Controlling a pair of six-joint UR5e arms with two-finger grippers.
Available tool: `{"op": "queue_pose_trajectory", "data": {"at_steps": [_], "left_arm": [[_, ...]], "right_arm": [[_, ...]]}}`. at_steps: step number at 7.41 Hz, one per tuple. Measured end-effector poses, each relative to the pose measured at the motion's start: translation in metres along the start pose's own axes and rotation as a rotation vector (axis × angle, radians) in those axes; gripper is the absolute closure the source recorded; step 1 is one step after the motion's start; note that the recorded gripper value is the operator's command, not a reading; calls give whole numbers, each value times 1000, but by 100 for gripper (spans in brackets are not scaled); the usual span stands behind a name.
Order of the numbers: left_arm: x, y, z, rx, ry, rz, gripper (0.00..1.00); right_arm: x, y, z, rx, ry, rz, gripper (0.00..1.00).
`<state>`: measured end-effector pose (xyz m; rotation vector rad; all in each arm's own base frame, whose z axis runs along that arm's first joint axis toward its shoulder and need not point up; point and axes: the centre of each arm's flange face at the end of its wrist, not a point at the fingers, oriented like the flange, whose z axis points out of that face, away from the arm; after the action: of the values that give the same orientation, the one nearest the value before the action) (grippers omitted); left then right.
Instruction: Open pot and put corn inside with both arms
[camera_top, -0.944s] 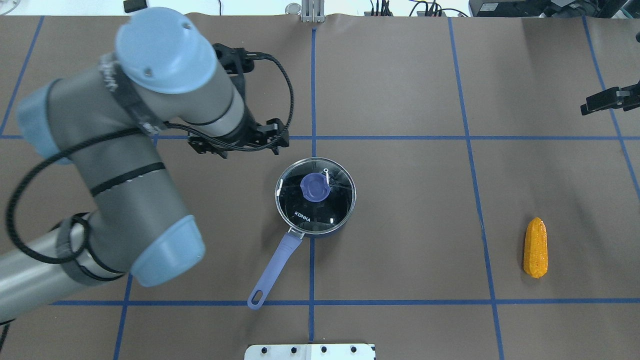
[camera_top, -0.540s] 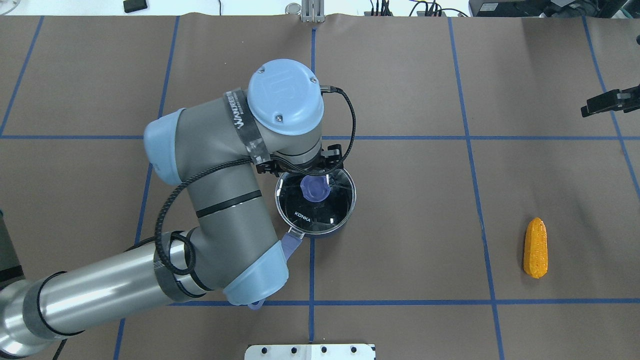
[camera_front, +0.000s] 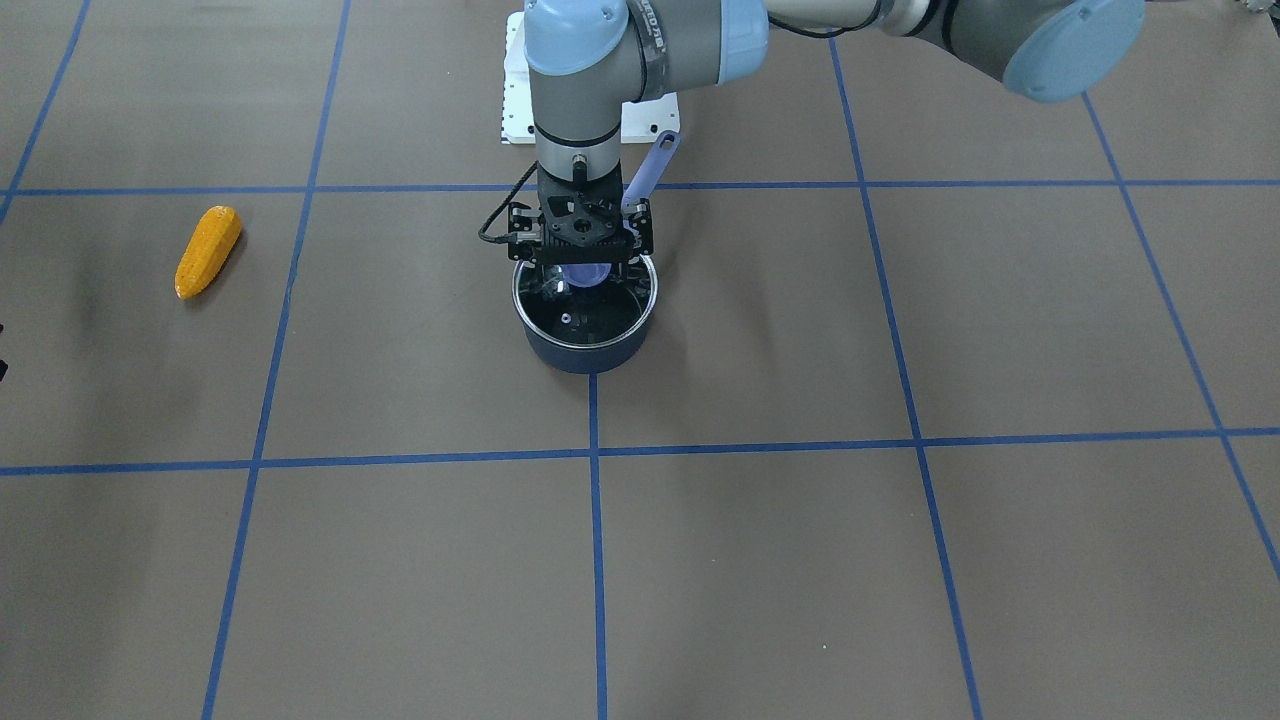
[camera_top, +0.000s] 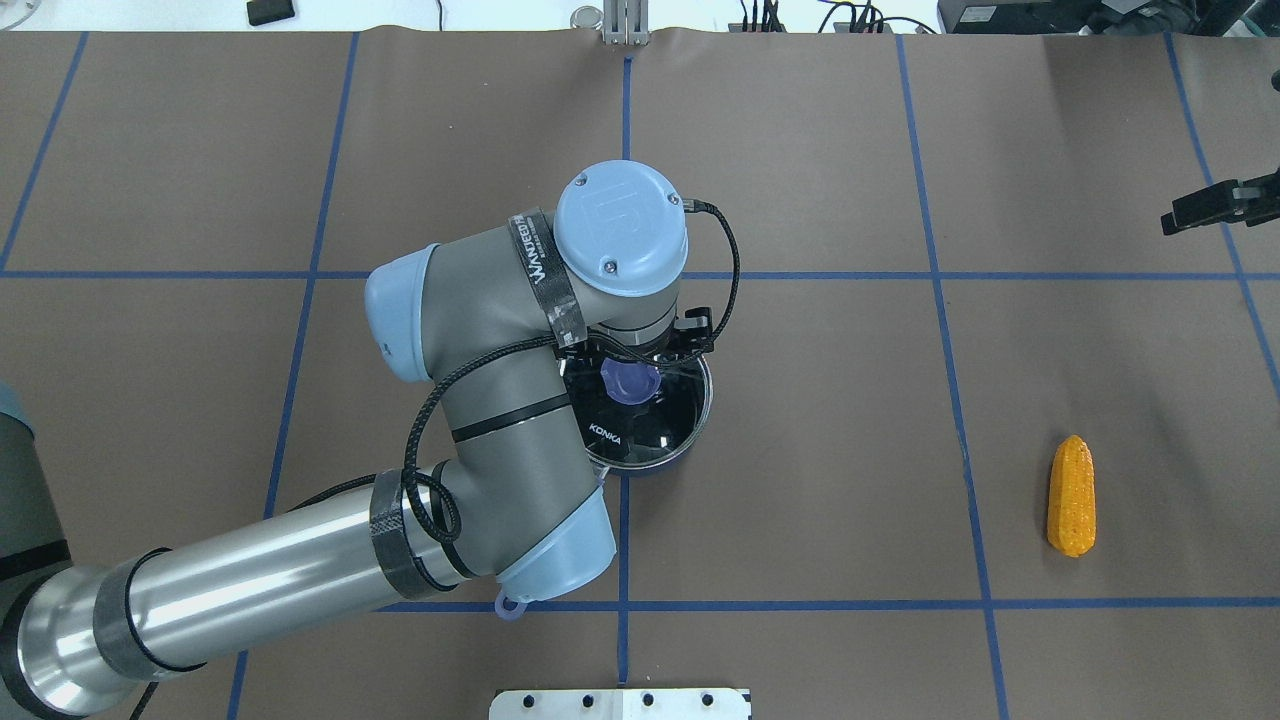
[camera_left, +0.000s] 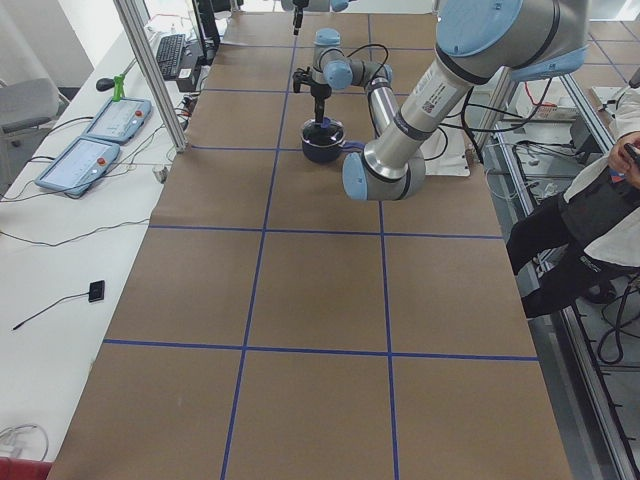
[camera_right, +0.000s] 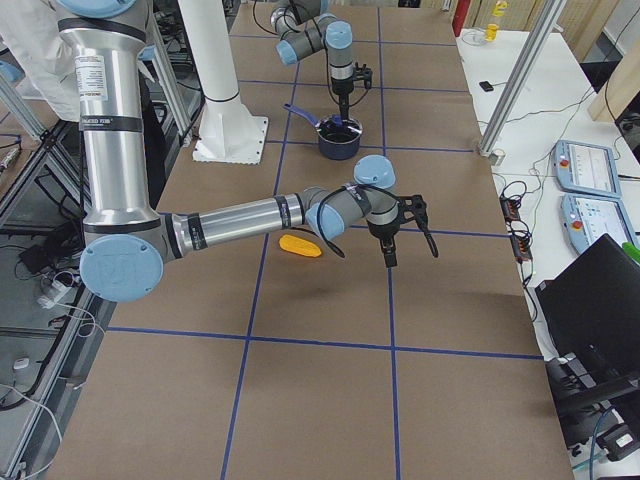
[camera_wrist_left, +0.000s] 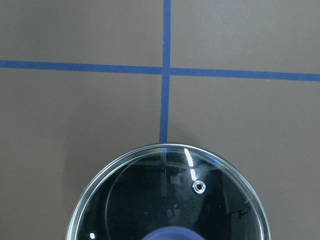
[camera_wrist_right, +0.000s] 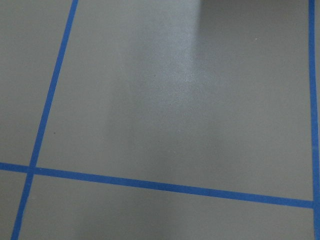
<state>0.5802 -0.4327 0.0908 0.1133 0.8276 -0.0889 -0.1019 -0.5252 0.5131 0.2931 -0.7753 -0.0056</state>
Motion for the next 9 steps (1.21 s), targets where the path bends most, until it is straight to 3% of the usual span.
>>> {"op": "queue_pose_trajectory", "data": {"at_steps": [4,6,7,9], "left_arm": [[2,6,9,-9,-2,8,32],[1,7,8,-7,-2,9,70],[1,6,6,-7,-3,9,81],[-3,2,-12,3,7,10,85]], "right_arm": [[-2,-2,1,4,6,-4,0],[-3,-3,1,5,7,-6,0],[-3,-3,1,5,7,-6,0],[-4,-4,2,6,6,-7,0]]}}
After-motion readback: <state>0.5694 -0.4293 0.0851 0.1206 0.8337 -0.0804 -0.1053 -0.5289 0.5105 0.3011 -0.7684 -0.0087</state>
